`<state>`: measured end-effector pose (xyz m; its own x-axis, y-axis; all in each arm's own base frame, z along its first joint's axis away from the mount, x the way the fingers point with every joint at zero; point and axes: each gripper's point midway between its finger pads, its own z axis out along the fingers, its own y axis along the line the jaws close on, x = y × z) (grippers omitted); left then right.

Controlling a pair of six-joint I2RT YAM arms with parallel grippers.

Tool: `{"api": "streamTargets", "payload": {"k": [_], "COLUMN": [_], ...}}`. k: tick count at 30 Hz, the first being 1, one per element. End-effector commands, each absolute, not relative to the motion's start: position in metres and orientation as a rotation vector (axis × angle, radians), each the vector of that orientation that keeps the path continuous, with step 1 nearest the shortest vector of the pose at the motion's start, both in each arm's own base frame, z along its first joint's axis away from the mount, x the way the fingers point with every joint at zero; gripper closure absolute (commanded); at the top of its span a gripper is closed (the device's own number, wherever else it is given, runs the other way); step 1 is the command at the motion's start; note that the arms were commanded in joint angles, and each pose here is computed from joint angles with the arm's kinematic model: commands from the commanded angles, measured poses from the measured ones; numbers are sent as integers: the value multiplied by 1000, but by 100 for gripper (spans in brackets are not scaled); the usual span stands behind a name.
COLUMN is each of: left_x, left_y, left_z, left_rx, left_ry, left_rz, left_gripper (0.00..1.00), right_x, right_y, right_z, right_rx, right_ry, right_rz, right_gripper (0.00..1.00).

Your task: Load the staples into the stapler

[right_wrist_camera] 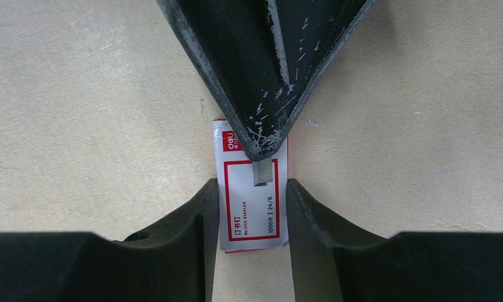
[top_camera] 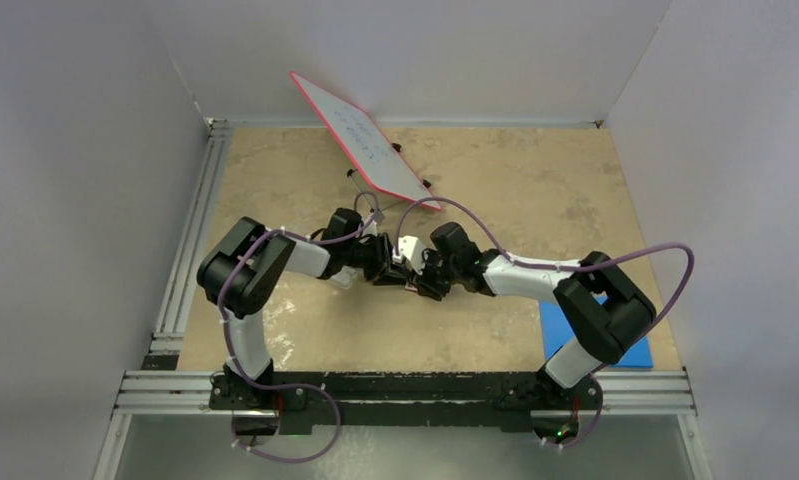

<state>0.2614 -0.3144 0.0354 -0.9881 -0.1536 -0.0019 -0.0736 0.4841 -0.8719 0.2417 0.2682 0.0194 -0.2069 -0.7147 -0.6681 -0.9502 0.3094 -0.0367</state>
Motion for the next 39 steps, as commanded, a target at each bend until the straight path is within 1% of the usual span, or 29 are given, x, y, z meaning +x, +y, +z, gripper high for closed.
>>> {"api": "streamTargets", "payload": {"k": [1,12,19,29,39], "left_x": [258,256,254,247,248], "left_y": [-327,-326,-326,-326,-322], "left_z": [48,46,48,55,63], "left_rx": [-119,-134,-147,-154,-145], "left_ry": [2575,2588,2596,2601,2598], "left_rz": [-1649,-1653,-1667,-1714,-1658], "left_gripper": [72,72,72,72,72], "right_x": [238,250,263,269,269], "right_y": [293,301,306,309,307], "right_z": [33,38,47,51,52], "right_rx": [-1465,-1421,-1375,-1347,-1344], "right_ry": [1906,1887,1867,1860,1854], "right_rz": [604,550,507,497,486], "right_gripper": [60,57,57,56,49]}}
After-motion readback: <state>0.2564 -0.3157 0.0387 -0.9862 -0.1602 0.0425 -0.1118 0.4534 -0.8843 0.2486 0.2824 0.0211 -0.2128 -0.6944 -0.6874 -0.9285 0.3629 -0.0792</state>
